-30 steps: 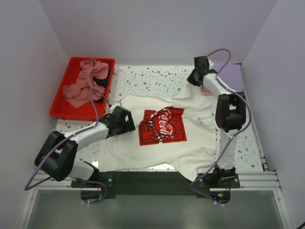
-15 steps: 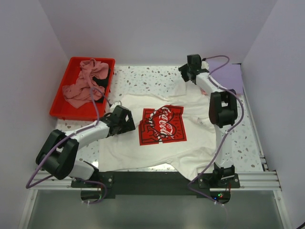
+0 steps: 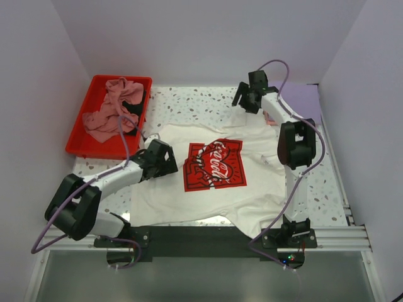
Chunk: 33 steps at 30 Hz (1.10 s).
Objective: Fold and stack the t-shirts
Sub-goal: Flatten the tshirt out
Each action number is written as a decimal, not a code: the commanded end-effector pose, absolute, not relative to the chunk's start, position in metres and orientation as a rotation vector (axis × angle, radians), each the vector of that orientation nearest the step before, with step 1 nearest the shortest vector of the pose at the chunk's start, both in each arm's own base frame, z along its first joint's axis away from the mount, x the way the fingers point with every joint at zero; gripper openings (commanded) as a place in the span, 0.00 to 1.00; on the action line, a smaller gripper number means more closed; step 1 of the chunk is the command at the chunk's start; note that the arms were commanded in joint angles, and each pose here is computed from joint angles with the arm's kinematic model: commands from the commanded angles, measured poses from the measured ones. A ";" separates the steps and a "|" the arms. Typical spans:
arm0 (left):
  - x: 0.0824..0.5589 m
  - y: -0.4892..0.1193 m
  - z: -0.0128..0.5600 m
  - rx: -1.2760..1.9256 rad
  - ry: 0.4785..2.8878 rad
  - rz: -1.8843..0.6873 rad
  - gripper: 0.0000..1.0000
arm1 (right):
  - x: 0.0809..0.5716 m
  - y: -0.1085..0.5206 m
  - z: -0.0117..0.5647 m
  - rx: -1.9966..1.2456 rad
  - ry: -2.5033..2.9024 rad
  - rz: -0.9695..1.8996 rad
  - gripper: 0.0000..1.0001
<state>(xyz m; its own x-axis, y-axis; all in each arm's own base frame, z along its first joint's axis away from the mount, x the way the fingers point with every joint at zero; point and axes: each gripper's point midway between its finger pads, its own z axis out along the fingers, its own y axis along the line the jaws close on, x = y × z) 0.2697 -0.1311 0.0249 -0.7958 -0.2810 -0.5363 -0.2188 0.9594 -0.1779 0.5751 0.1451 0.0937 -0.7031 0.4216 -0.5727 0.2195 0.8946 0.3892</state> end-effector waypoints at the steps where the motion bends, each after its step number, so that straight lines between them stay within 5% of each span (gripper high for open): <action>1: 0.271 -0.126 0.035 -0.341 2.490 -0.144 1.00 | 0.532 0.124 0.091 0.207 2.503 0.239 0.72; 12: 0.272 -0.123 0.041 -0.345 2.469 -0.138 1.00 | 0.504 0.118 0.046 0.157 2.625 0.199 0.61; 33: 0.271 -0.124 0.036 -0.348 2.478 -0.136 1.00 | 0.544 0.133 0.043 0.177 2.541 0.272 0.42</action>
<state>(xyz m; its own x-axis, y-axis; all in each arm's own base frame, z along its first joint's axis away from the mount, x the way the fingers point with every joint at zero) 0.2686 -0.1284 0.0347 -0.7809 -0.2891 -0.5538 -0.2188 0.9569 -0.1909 0.5251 0.1279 0.0292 -0.8581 0.1703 -0.4845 0.0832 0.9770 0.1961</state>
